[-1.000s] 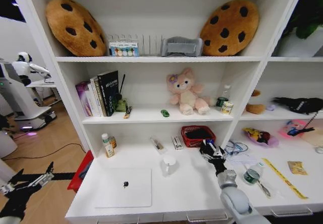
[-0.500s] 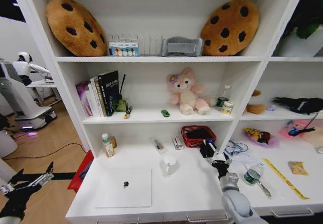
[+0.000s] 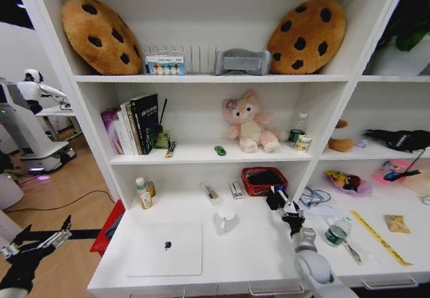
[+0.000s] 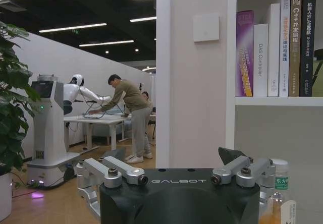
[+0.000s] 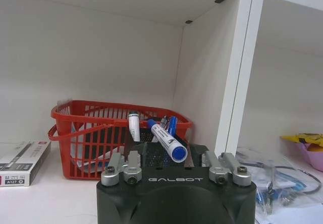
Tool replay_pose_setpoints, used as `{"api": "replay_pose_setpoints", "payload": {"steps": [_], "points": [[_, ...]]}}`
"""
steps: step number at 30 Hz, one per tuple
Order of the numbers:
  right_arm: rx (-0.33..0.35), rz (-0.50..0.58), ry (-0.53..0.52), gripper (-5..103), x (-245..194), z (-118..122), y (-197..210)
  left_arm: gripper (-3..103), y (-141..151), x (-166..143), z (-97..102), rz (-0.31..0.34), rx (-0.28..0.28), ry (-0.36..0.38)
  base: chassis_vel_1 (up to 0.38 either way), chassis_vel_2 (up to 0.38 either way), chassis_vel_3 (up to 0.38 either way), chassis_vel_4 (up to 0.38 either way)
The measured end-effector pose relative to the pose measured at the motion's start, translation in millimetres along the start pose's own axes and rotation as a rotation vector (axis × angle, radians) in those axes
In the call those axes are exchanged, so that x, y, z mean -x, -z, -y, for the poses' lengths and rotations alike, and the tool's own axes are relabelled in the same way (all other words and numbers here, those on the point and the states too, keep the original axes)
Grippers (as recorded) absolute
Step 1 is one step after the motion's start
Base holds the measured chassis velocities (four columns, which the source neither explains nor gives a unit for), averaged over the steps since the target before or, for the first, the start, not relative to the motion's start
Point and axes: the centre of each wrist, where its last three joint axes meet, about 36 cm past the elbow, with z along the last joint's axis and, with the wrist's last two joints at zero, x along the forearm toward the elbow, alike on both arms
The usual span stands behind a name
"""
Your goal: Organize the objects on the table.
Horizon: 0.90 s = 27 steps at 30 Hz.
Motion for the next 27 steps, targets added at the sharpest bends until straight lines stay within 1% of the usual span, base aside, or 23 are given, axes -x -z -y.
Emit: {"api": "replay_pose_setpoints", "payload": {"steps": [4, 5, 6, 7, 8, 9, 17, 18, 19, 20, 21, 23, 24, 25, 26, 27], "points": [[0.0, 0.003, 0.003, 28, 1, -3, 2, 100, 0, 0, 0.0, 0.0, 0.0, 0.0, 0.0, 0.0, 0.0, 0.0], [0.0, 0.003, 0.003, 28, 1, -3, 2, 100, 0, 0, 0.0, 0.0, 0.0, 0.0, 0.0, 0.0, 0.0, 0.0], [0.001, 0.003, 0.002, 22, 1, -3, 2, 100, 0, 0, 0.0, 0.0, 0.0, 0.0, 0.0, 0.0, 0.0, 0.0], [0.001, 0.003, 0.002, 22, 1, -3, 2, 100, 0, 0, 0.0, 0.0, 0.0, 0.0, 0.0, 0.0, 0.0, 0.0], [0.001, 0.003, 0.0, 17, 1, -3, 2, 100, 0, 0, 0.0, 0.0, 0.0, 0.0, 0.0, 0.0, 0.0, 0.0], [0.003, 0.003, -0.001, 14, 1, -4, 3, 100, 0, 0, 0.0, 0.0, 0.0, 0.0, 0.0, 0.0, 0.0, 0.0], [0.024, 0.011, 0.003, 14, -8, -12, 10, 100, 0, 0, 0.0, 0.0, 0.0, 0.0, 0.0, 0.0, 0.0, 0.0], [0.039, 0.011, 0.001, 14, -9, -13, 13, 100, 0, 0, 0.0, 0.0, 0.0, 0.0, 0.0, 0.0, 0.0, 0.0], [0.069, 0.009, -0.003, 14, -10, -15, 19, 100, 0, 0, 0.0, 0.0, 0.0, 0.0, 0.0, 0.0, 0.0, 0.0], [0.069, 0.009, -0.003, 14, -10, -15, 19, 100, 0, 0, 0.0, 0.0, 0.0, 0.0, 0.0, 0.0, 0.0, 0.0], [0.108, 0.004, -0.011, 14, -11, -18, 26, 100, 0, 0, 0.0, 0.0, 0.0, 0.0, 0.0, 0.0, 0.0, 0.0], [0.223, -0.028, -0.035, 14, -15, -29, 46, 100, 0, 0, 0.0, 0.0, 0.0, 0.0, 0.0, 0.0, 0.0, 0.0], [0.223, -0.028, -0.035, 14, -15, -29, 46, 100, 0, 0, 0.0, 0.0, 0.0, 0.0, 0.0, 0.0, 0.0, 0.0], [0.304, -0.059, -0.052, 14, -18, -35, 57, 100, 0, 0, 0.0, 0.0, 0.0, 0.0, 0.0, 0.0, 0.0, 0.0], [0.347, -0.076, -0.058, 14, -20, -39, 63, 100, 0, 0, 0.0, 0.0, 0.0, 0.0, 0.0, 0.0, 0.0, 0.0], [0.347, -0.076, -0.058, 14, -20, -39, 63, 100, 0, 0, 0.0, 0.0, 0.0, 0.0, 0.0, 0.0, 0.0, 0.0]]}}
